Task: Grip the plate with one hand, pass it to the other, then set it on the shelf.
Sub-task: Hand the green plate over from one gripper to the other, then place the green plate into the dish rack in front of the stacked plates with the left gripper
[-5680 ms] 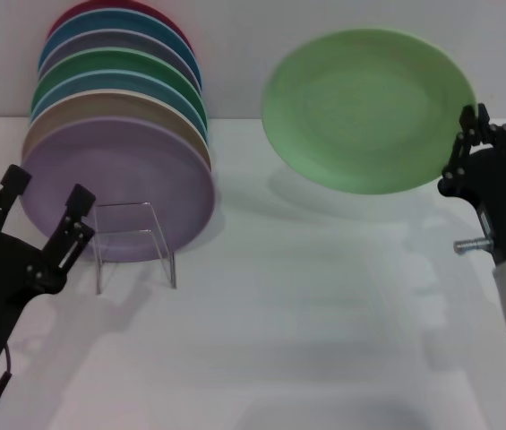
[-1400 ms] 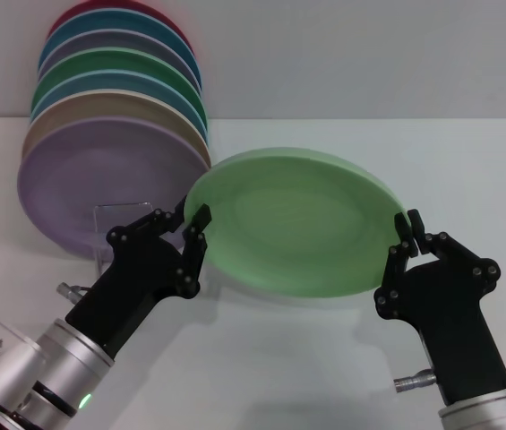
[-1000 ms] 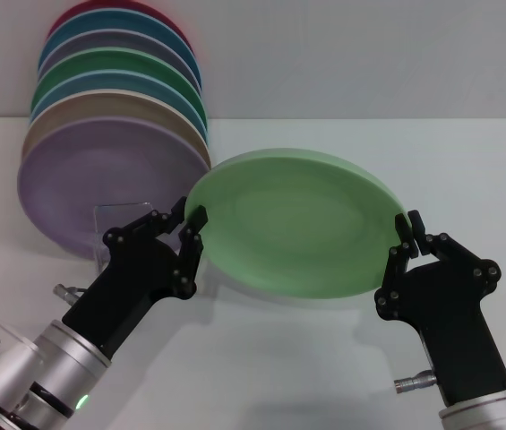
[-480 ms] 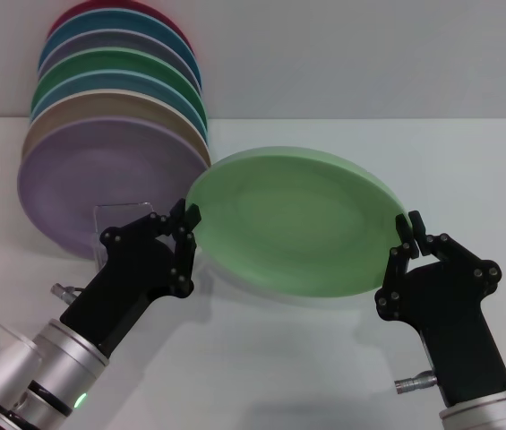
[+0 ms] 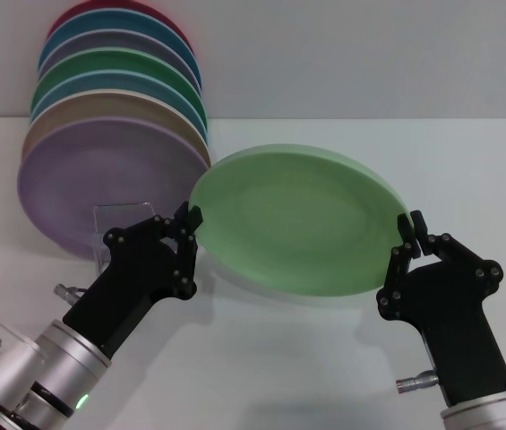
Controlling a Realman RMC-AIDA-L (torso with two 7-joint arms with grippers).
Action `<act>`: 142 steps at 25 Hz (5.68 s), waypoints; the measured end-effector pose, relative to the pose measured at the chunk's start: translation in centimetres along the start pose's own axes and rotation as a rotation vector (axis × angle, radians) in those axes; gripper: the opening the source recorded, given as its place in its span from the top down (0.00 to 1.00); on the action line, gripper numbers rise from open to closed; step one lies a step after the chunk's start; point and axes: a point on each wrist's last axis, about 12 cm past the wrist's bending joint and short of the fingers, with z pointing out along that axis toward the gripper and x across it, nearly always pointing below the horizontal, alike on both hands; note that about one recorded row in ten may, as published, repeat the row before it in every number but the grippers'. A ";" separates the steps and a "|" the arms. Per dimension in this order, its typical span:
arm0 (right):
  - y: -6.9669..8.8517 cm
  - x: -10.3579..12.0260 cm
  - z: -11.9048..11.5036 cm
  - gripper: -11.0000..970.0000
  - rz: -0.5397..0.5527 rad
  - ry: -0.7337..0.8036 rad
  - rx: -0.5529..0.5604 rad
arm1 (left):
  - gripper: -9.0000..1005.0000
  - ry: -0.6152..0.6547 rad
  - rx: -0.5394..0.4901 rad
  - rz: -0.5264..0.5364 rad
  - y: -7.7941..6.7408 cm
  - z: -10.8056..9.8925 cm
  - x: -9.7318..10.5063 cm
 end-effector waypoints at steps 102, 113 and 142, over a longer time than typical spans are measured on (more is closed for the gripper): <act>-2.5 3.4 1.3 0.69 0.012 -0.032 -0.092 | 0.97 -0.075 -0.429 0.066 7.2 -6.9 -0.6; -2.3 3.6 1.3 0.69 0.011 -0.023 -0.103 | 0.97 -0.013 -0.429 0.055 7.2 -6.6 0.2; -2.4 3.7 1.8 0.69 0.022 -0.029 -0.119 | 0.93 0.084 -0.366 0.050 6.4 -6.6 1.4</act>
